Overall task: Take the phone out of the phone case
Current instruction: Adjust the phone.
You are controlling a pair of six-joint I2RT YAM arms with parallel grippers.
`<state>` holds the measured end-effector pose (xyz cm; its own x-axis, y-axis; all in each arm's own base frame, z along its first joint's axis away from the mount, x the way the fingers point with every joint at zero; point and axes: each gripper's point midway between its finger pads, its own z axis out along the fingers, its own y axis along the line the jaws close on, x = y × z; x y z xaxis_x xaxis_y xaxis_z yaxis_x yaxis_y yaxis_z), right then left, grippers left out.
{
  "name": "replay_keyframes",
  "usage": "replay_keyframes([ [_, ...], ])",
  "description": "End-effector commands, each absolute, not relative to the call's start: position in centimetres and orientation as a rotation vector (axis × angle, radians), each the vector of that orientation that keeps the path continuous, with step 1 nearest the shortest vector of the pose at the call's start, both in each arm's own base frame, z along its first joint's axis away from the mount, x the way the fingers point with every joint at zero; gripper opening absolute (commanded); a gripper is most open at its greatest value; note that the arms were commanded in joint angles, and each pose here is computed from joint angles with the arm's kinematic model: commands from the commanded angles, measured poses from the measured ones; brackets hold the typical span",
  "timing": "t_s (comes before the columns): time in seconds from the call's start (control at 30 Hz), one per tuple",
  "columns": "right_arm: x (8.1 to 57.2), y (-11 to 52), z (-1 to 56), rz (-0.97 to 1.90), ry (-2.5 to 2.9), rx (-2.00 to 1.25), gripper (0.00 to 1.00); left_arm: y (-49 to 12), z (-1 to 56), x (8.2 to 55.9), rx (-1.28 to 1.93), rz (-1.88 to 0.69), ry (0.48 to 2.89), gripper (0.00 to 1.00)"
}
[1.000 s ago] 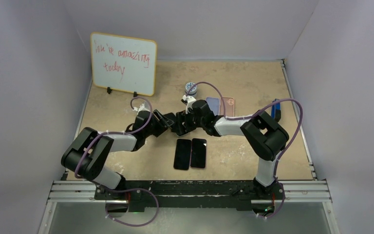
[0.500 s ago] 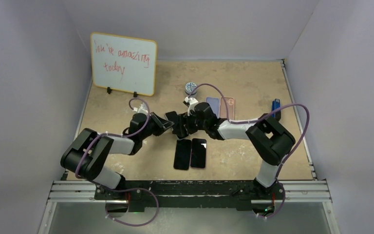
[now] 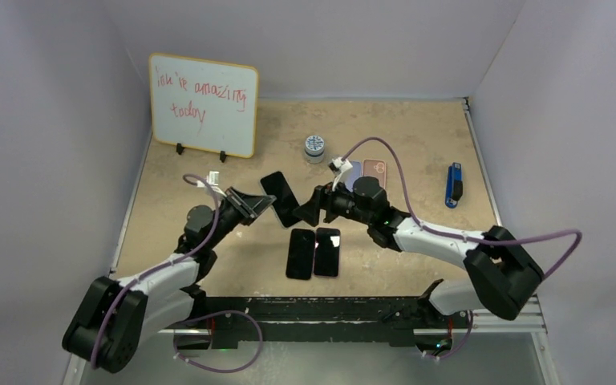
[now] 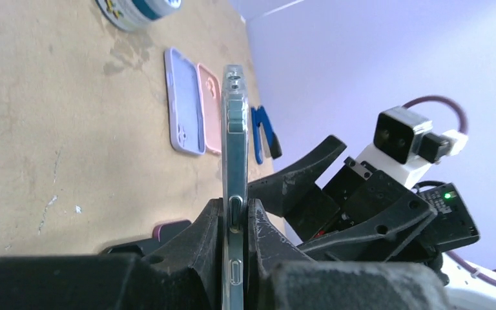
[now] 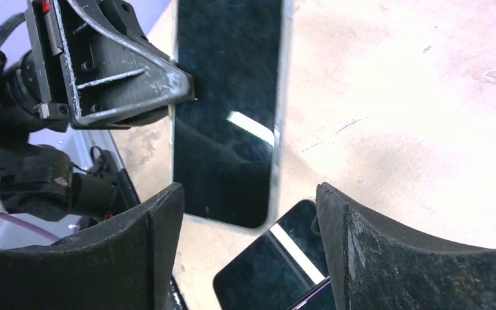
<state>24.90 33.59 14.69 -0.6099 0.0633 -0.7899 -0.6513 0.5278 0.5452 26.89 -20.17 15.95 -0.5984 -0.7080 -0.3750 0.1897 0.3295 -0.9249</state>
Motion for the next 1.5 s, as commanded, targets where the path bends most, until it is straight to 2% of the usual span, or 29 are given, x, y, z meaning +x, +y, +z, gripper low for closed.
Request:
replay_keyframes([
  [0.0,23.7,32.6,17.2,1.236,1.899,-0.389,0.76,-19.0,20.6,26.0,-0.413,-1.442,1.577,0.0],
  [0.33,21.2,32.8,20.8,1.439,1.801,-0.353,0.76,-19.3,24.8,22.3,-0.31,-1.632,1.44,0.0],
  [0.67,18.6,35.0,22.9,1.608,1.73,-0.425,0.65,-19.7,27.1,20.1,-0.237,-1.77,1.354,0.0],
  [0.8,17.9,35.4,23.4,1.653,1.703,-0.454,0.5,-19.7,27.6,19.6,-0.206,-1.789,1.333,0.0],
  [0.97,17.1,35.1,24.2,1.683,1.667,-0.489,0.16,-20.1,27.4,19.2,-0.159,-1.781,1.353,0.0],
  [1.07,16.5,34.9,24.8,1.692,1.65,-0.519,0.0,-20.5,26.9,18.9,-0.123,-1.782,1.384,0.1],
  [1.27,15.2,35.1,25.1,1.732,1.652,-0.612,0.0,-21.3,26.5,18.2,-0.007,-1.768,1.431,0.4],
  [1.37,14.7,35.2,25.3,1.762,1.641,-0.644,0.0,-21.6,26.6,18.0,0.042,-1.752,1.443,0.46],
  [1.47,14.6,35.2,25.4,1.764,1.64,-0.648,0.0,-21.7,26.6,18.0,0.065,-1.734,1.451,0.46],
])
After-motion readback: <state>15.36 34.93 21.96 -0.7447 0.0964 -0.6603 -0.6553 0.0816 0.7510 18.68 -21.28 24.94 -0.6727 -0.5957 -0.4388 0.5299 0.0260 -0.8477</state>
